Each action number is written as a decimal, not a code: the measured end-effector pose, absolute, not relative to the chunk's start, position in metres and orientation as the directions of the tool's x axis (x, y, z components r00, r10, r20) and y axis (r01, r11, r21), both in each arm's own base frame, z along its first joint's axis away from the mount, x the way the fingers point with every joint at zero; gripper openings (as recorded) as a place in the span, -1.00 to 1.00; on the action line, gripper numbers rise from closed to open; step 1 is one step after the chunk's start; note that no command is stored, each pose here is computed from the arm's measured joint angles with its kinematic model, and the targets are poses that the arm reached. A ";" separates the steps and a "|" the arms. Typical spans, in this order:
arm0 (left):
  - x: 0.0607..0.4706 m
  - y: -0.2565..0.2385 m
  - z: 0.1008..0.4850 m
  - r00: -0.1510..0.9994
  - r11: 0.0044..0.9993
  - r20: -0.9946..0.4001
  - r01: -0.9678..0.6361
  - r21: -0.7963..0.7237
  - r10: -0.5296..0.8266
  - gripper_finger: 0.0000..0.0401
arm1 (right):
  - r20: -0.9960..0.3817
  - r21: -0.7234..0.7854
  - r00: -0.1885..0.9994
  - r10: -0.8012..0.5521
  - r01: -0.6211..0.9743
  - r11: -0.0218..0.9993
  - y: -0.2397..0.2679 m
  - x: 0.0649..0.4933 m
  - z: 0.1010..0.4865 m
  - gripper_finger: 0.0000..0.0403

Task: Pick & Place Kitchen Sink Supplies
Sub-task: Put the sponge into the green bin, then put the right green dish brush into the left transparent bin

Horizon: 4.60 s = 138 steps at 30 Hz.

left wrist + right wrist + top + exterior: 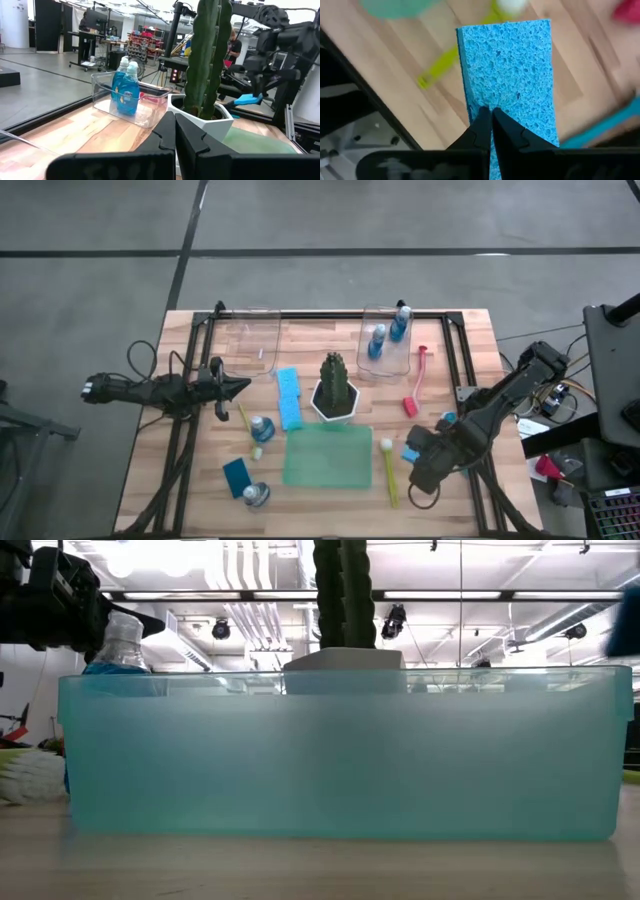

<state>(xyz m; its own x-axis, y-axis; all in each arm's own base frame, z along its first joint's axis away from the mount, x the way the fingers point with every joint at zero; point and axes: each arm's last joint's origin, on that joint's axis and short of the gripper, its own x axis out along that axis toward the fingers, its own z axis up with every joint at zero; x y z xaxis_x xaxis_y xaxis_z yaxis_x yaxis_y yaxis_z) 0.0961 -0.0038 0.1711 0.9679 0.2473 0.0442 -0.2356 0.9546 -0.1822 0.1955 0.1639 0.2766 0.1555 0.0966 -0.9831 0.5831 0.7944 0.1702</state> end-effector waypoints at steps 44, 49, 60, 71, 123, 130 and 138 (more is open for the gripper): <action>0.096 -0.004 0.171 0.968 0.955 0.046 -0.235 -0.183 0.247 -1.00 | -0.954 -0.147 0.203 -0.220 0.325 0.934 0.205 0.437 0.209 -0.96; 0.096 -0.004 0.171 0.968 0.955 0.047 -0.235 -0.183 0.247 -1.00 | -0.955 -0.163 0.192 -0.227 0.300 0.940 0.203 0.440 0.203 -0.96; 0.096 -0.004 0.171 0.968 0.955 0.048 -0.235 -0.184 0.247 -1.00 | -0.951 -0.166 0.223 -0.212 0.209 0.964 0.202 0.445 0.196 -0.96; 0.096 -0.004 0.172 0.968 0.954 0.049 -0.235 -0.184 0.247 -1.00 | -0.957 -0.183 0.184 -0.223 0.210 0.960 0.201 0.442 0.181 -0.96; 0.096 -0.004 0.172 0.968 0.955 0.049 -0.234 -0.184 0.247 -1.00 | -0.929 0.134 0.362 -0.076 0.521 0.843 0.206 0.407 0.284 -0.61; 0.096 -0.004 0.172 0.968 0.955 0.049 -0.234 -0.184 0.247 -1.00 | -0.917 0.197 0.396 -0.048 0.554 0.809 0.213 0.391 0.306 -0.51; 0.096 -0.004 0.172 0.968 0.955 0.049 -0.234 -0.184 0.247 -1.00 | -0.943 0.068 0.276 -0.188 0.709 0.702 0.229 0.344 0.319 -0.43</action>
